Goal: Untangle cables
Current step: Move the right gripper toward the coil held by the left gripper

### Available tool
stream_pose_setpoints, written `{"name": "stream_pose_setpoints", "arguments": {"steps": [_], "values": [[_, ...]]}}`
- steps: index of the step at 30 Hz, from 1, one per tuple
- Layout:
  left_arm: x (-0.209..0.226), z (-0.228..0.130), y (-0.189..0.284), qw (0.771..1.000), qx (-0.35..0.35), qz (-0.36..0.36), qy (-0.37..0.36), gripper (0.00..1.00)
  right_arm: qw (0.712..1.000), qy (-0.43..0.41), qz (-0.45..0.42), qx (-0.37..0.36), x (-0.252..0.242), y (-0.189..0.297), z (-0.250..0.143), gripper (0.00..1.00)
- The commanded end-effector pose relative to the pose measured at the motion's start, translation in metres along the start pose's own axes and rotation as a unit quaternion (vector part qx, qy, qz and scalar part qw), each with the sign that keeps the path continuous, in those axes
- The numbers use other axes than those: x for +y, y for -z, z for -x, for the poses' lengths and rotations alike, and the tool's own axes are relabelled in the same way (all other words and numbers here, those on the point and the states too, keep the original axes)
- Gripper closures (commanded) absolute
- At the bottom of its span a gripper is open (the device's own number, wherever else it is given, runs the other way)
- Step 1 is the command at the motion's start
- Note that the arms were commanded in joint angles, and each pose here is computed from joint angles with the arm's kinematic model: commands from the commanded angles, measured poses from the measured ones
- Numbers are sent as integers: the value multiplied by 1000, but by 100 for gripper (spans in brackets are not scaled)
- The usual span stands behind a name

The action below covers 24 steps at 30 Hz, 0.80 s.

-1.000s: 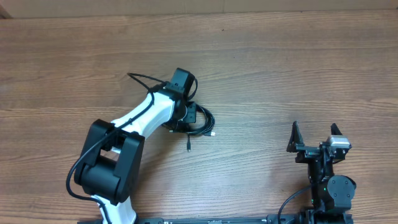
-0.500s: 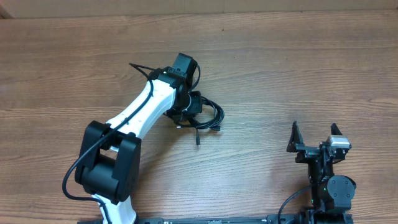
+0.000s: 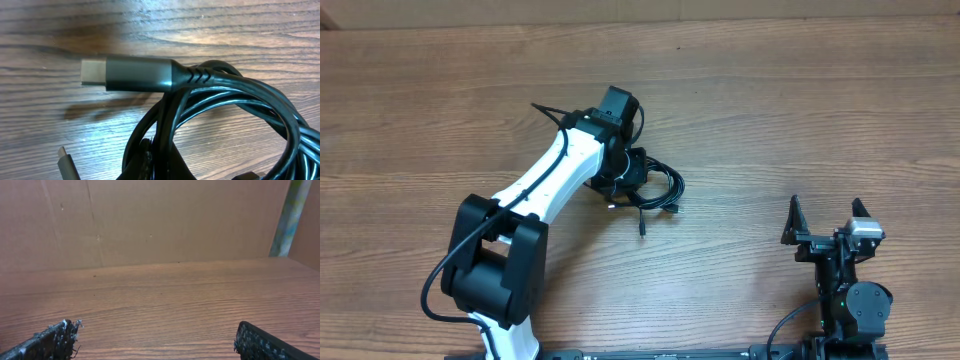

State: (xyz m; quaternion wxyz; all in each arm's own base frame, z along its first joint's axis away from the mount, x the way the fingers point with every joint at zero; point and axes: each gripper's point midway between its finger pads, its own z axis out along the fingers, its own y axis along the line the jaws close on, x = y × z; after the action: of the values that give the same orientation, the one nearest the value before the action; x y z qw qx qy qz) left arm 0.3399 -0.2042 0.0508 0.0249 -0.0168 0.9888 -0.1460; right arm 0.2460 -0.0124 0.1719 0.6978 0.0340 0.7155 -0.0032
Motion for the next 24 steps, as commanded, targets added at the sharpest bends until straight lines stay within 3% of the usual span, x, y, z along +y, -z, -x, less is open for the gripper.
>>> {"name": "stream_pose_setpoints", "arguments": {"steps": [1,4,5,7,11,18,21,24], "values": [[-17,-1,0,1000,0,-13,19,95,1000,-7,13,-1,4,0,-2,0],[-21,-4,-2,998,1,-10,58,95,993,-100,56,3,19,1,-1,0],[-19,-4,-3,996,-5,2,84,96,977,-194,81,13,28,2,-1,0],[-15,-2,-5,994,-15,20,107,96,945,-303,117,33,41,5,0,0],[-12,-3,-9,993,-21,36,107,96,868,-426,233,110,85,23,1,0],[-16,-5,-9,997,-14,29,77,96,781,-449,372,224,134,64,-4,0],[-21,-7,-9,999,-7,17,40,96,779,-440,384,227,137,68,-4,0],[-25,-6,-6,1000,-10,7,13,96,803,-402,389,207,135,67,-4,0]]}}
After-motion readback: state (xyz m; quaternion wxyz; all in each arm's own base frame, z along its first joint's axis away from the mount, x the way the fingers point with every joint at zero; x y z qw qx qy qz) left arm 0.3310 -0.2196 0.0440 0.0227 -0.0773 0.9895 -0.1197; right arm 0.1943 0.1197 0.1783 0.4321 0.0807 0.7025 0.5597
